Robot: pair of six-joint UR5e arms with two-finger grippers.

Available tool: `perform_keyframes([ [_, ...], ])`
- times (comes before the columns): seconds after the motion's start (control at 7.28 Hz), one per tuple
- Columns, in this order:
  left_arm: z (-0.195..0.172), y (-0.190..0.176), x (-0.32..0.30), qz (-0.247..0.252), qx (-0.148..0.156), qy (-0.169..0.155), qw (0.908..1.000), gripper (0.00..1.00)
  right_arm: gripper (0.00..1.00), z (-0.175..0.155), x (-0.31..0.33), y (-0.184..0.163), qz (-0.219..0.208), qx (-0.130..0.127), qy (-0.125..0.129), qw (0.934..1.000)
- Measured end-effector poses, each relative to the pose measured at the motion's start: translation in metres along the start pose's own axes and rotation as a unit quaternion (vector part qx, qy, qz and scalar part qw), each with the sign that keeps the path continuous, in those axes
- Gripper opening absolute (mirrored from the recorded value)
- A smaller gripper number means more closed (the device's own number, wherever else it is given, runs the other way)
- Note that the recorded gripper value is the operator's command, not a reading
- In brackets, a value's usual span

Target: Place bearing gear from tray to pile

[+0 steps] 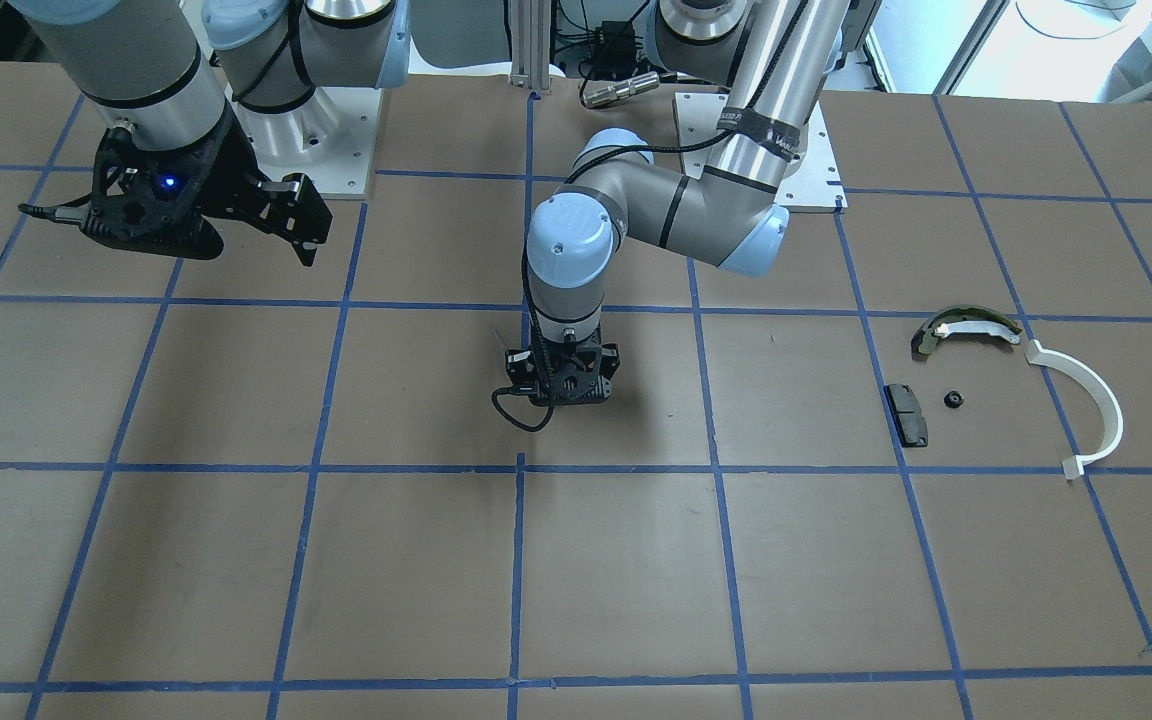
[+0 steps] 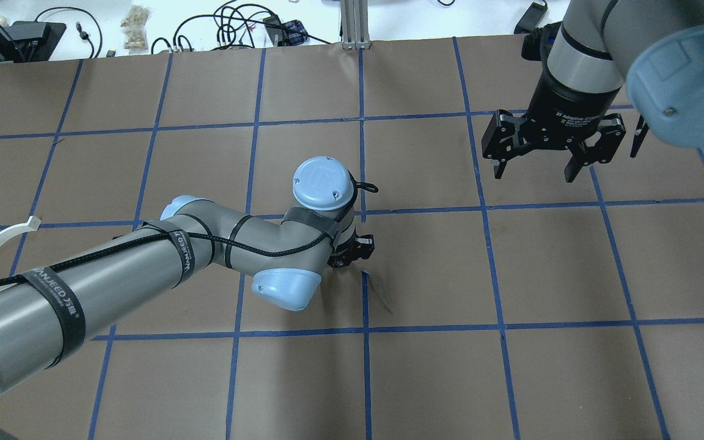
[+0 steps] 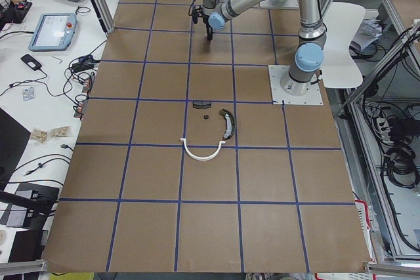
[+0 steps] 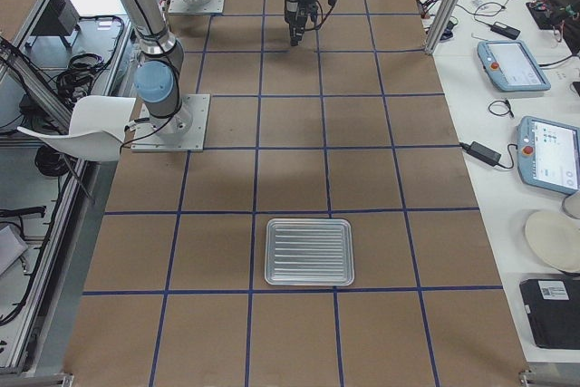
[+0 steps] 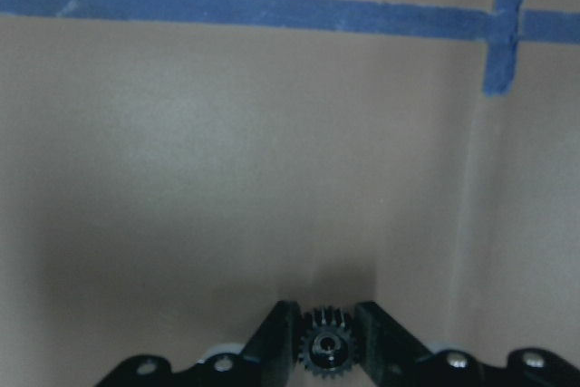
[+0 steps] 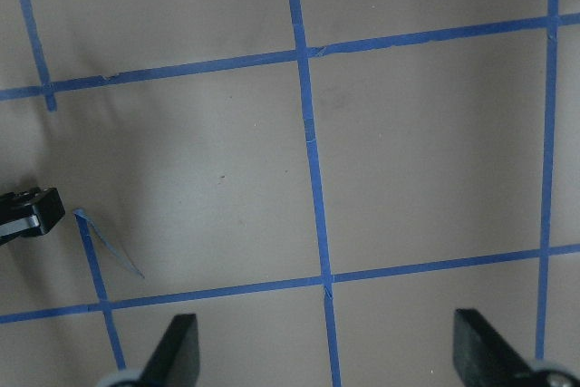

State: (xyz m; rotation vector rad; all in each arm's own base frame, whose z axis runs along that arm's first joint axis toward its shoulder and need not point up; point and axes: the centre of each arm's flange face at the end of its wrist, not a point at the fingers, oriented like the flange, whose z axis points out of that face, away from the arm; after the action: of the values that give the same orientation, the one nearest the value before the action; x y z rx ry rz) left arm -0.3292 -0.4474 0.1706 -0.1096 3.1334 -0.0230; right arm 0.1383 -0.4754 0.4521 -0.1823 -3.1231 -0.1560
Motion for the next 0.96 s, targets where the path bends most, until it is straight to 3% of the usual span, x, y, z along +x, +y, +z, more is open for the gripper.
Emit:
perform_keyframes([
  [0.27, -0.033, 0.002, -0.005, 0.016, 0.003, 0.000, 0.9999, 0.00, 1.00, 0.000, 0.000, 0.000, -0.004, 0.000, 0.001, 1.0000],
  [0.55, -0.077, -0.011, -0.050, 0.009, -0.002, -0.010, 0.9999, 0.00, 1.00, 0.000, 0.000, 0.000, -0.006, -0.001, 0.000, 1.0000],
  [0.96, -0.109, -0.073, -0.226, 0.006, -0.024, -0.032, 0.9992, 0.00, 1.00, -0.001, 0.005, -0.003, -0.001, 0.004, -0.001, 1.0000],
])
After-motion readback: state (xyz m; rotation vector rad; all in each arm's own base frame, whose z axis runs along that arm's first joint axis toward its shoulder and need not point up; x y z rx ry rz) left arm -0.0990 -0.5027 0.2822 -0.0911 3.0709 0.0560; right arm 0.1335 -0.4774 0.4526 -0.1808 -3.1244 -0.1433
